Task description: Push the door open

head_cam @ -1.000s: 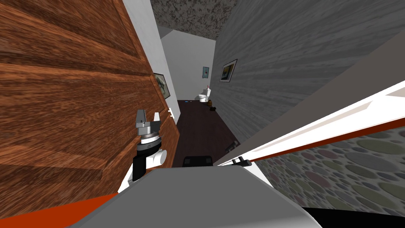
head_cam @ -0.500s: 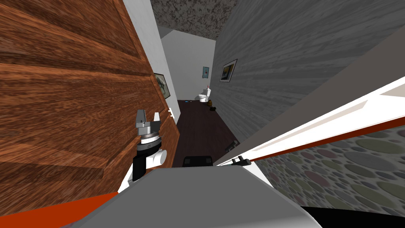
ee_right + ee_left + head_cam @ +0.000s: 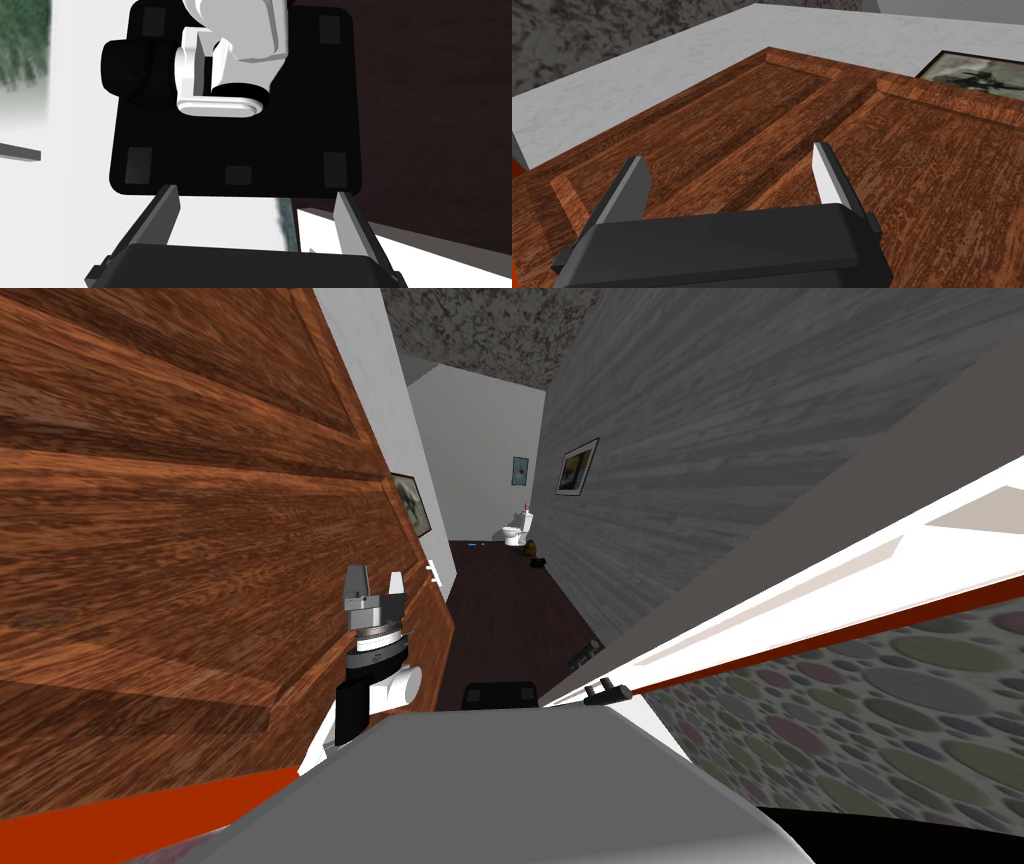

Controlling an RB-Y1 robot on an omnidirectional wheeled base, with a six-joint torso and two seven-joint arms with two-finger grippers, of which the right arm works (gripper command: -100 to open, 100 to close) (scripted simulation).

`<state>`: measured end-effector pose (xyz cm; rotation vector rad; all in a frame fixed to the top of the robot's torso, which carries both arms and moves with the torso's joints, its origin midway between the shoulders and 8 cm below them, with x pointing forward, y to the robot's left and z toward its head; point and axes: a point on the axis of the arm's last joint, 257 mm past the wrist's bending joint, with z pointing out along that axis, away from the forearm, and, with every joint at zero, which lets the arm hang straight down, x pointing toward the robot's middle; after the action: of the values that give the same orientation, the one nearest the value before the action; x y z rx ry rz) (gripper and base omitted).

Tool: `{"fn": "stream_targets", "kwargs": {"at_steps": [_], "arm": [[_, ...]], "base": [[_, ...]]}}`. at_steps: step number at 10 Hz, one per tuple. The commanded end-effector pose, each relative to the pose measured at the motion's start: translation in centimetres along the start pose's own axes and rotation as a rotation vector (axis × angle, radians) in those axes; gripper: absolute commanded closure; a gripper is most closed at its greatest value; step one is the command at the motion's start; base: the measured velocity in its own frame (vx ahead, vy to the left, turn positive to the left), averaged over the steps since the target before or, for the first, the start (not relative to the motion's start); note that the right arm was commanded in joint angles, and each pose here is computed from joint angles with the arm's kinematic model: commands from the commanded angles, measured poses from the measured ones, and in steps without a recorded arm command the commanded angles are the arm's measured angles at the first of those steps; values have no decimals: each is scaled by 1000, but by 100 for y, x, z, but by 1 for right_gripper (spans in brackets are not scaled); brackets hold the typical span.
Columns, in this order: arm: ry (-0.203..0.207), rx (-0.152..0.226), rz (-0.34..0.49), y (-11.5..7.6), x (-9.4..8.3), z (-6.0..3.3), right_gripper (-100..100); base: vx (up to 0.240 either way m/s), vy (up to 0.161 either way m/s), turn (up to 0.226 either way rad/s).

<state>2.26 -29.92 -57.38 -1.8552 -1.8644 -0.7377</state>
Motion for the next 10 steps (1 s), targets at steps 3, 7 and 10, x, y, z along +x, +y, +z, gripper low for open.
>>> {"fn": "stream_targets", "kwargs": {"at_steps": [3, 7, 10], "arm": [[22, -115, 73, 299, 38, 8, -100], [62, -261, 170, 674, 95, -48, -100], [93, -354, 227, 907, 127, -113, -100]], "base": [[-19, -2, 0], [-18, 1, -1], [-23, -2, -1]]}}
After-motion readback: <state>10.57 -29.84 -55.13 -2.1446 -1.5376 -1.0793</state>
